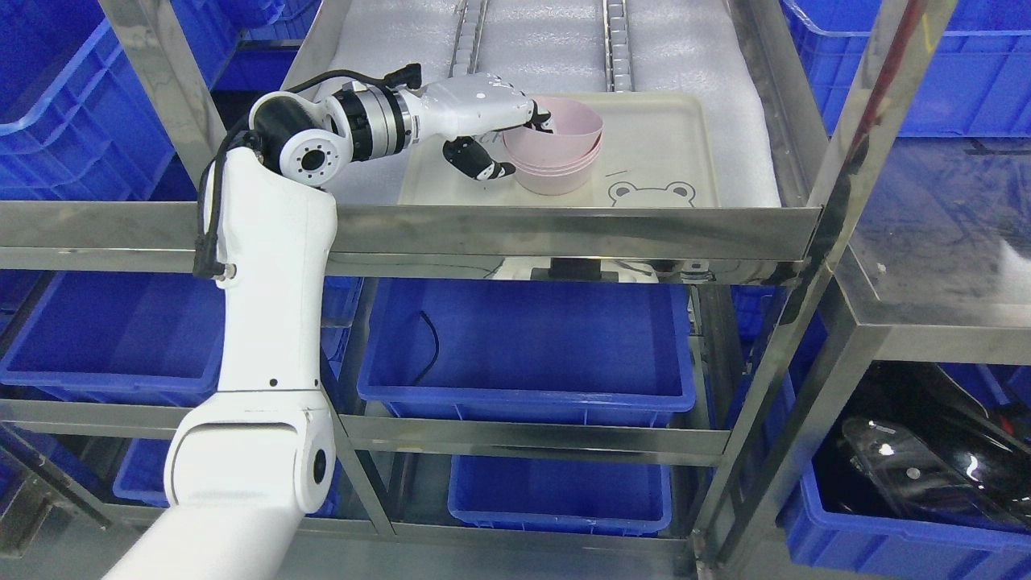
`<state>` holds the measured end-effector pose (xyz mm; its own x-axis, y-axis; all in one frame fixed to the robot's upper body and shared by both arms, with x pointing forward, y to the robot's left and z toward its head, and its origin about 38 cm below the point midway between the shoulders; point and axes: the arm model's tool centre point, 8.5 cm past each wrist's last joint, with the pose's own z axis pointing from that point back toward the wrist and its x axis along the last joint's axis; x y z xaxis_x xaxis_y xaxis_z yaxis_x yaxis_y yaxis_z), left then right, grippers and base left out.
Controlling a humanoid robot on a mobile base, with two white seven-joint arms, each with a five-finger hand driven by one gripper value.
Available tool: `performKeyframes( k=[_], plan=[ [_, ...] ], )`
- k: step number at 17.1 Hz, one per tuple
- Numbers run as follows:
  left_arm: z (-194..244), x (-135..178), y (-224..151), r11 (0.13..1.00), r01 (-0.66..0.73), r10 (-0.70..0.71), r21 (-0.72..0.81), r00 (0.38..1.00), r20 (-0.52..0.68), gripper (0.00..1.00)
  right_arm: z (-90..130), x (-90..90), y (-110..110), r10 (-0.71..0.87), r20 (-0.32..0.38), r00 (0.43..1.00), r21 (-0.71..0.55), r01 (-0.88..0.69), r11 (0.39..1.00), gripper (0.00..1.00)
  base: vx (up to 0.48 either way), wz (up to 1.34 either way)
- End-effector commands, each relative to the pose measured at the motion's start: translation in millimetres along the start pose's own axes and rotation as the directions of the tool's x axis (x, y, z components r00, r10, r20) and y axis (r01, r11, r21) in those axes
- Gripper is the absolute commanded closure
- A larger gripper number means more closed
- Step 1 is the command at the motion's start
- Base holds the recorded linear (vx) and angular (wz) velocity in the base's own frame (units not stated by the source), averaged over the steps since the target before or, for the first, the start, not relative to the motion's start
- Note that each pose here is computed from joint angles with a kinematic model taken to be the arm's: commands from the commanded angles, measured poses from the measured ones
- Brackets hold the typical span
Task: Stack pink IKEA bowl on shelf middle layer
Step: 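Withdraw the left hand down and away from the stacked bowls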
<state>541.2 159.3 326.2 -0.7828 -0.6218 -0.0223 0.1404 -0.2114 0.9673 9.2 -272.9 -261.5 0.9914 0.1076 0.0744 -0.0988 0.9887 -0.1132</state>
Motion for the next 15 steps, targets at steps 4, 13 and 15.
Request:
performKeyframes(
  k=[4,13,15],
  plan=[
    [33.4,2.7,17.7,0.949,-0.151,0.11,0.276,0.981,0.16,0.21,0.3,-9.0,-10.1,0.002,-0.006,1.0,-0.015,-0.002,1.0,0.0,0.0,0.0],
    [0.1,176.4,-186.6,0.812,-0.582,0.446,0.052,0.675,0.587,0.14,0.3,-9.0,-10.1,0.002,-0.006,1.0,-0.015,-0.002,1.0,0.0,0.0,0.0],
    [8.8,202.5,-237.5,0.748,-0.664,0.56,-0.024,0.61,0.561,0.14,0.3,-9.0,-10.1,0.002,-0.006,1.0,-0.015,-0.002,1.0,0.0,0.0,0.0]
  ],
)
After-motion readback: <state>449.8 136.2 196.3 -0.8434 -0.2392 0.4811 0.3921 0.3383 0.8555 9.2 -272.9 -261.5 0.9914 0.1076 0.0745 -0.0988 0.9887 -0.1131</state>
